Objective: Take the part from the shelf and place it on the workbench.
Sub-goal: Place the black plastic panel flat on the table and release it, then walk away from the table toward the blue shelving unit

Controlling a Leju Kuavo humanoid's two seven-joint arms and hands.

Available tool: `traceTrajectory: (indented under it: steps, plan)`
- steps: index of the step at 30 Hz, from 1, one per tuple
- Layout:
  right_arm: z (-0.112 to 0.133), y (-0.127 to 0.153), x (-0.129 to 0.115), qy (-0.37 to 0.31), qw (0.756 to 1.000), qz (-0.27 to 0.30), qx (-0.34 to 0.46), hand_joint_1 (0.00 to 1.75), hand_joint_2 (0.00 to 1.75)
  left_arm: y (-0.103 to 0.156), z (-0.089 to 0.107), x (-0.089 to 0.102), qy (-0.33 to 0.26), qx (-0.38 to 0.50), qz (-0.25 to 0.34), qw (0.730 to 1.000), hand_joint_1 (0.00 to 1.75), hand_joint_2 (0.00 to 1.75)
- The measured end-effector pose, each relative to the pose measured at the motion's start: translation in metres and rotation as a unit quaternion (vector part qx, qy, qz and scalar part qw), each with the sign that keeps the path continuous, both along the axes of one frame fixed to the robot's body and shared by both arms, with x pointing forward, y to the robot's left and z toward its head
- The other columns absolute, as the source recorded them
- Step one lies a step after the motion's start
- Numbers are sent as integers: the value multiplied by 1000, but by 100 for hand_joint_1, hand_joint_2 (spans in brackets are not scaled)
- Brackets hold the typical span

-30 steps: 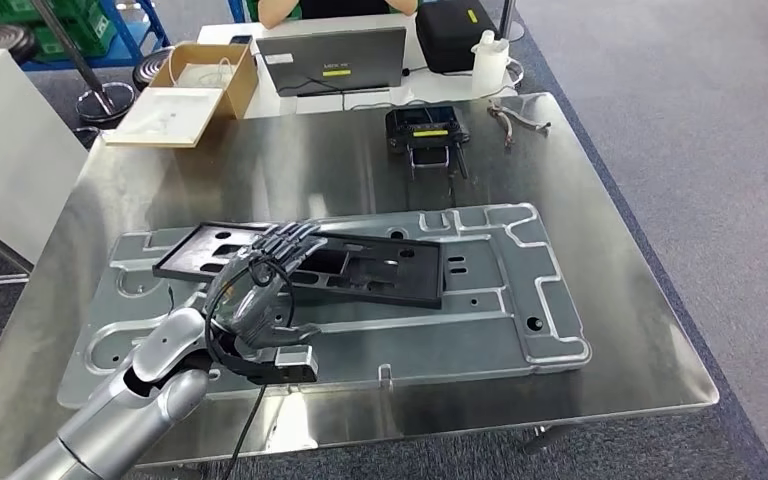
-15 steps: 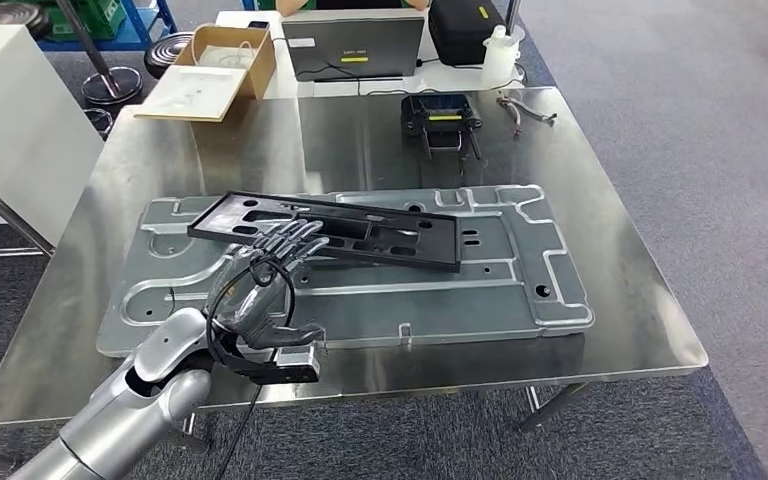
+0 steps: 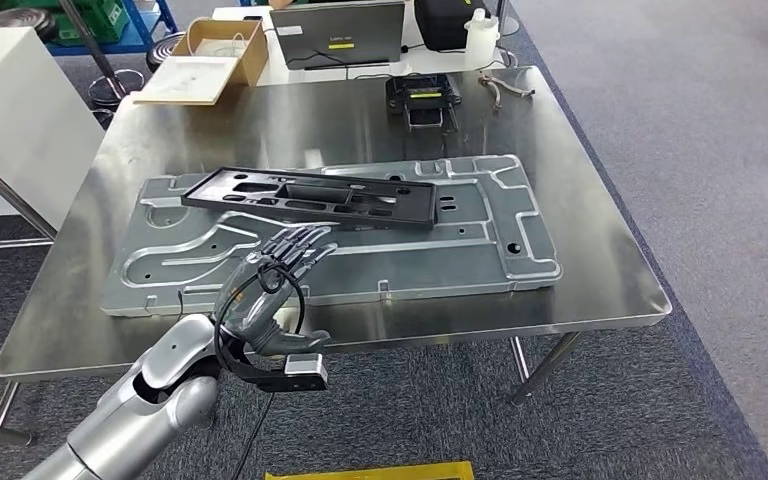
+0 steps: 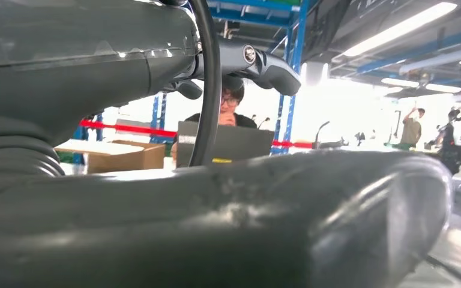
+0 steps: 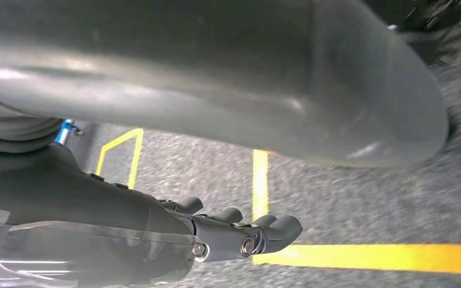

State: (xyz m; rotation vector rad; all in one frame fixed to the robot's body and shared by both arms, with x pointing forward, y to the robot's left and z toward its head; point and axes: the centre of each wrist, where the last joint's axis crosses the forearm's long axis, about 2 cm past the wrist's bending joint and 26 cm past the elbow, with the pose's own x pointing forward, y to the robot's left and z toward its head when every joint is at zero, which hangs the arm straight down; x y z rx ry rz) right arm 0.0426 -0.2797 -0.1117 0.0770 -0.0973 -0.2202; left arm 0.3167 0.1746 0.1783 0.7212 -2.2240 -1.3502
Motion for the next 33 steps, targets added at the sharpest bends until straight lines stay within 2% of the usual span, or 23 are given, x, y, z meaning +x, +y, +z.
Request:
traceTrajectory:
  steps: [21, 33]
  plan:
    - [0, 3, 1, -1, 1000, 6, 2, 0, 0, 4, 2, 2, -1, -2, 3, 1000, 0, 0]
    - [1, 11, 3, -2, 1000, 11, 8, 0, 0, 23, -5, 3, 5, 10, 15, 1000, 0, 0]
